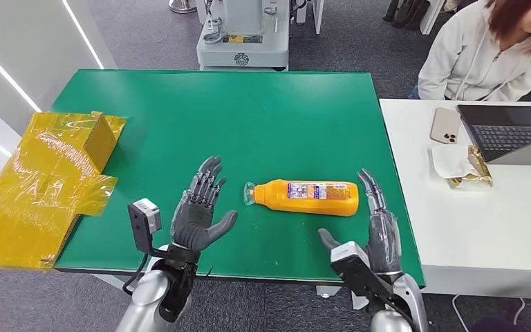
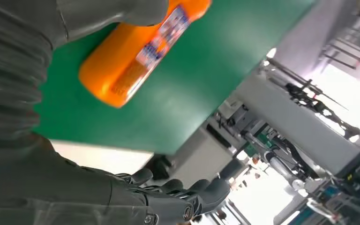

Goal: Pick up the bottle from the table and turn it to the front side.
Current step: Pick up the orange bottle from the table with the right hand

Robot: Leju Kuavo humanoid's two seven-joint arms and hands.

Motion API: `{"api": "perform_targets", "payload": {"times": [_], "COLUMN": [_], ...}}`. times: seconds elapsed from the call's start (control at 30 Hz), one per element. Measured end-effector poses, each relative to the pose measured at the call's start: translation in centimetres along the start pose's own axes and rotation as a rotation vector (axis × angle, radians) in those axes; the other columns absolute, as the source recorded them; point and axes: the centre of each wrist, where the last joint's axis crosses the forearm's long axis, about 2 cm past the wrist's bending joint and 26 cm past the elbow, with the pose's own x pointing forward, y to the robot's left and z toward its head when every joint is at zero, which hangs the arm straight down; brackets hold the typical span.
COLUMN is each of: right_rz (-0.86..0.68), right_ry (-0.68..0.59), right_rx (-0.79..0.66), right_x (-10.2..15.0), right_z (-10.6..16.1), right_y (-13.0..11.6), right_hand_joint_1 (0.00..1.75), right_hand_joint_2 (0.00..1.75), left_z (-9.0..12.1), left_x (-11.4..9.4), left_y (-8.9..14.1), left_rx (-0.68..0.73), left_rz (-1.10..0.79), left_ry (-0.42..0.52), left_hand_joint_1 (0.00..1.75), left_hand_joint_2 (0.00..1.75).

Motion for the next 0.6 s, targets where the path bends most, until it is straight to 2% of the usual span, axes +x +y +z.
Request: {"api": "perform_targets", "payload": {"times": [0.13, 0.4, 0.53, 0.6], "right_rz": [0.069, 0.054, 0.021, 0.030], "right_ry": [0.002, 0.039, 0.145, 0.181], "right_rx": [0.046, 0.091, 0.236, 0.328], "right_x": [-2.2, -5.3, -7.1, -8.5], "right_z": [-1.0, -1.6, -1.8, -2.8], "right_y": [-0.6, -1.9, -2.8, -3.6], "right_hand_joint_1": [0.00, 0.00, 0.00, 0.00], "right_hand_joint_2": [1.75, 1.75, 1.75, 1.75], "left_z": [-0.7, -2.4, -2.7, -2.7], "left_x": [-0.5, -0.8, -1.1, -1.3], "left_y": [-0.3, -1.0, -1.4, -1.6], "left_rx": [-0.020, -0.051, -0.078, -0.092], "left_rz": [0.011, 0.029, 0.050, 0.058], "left_ry": [0.009, 0.026, 0.037, 0.041], "left_hand_joint_1": [0.00, 0.00, 0.00, 0.00], "left_hand_joint_2": [1.75, 1.75, 1.75, 1.75]}}
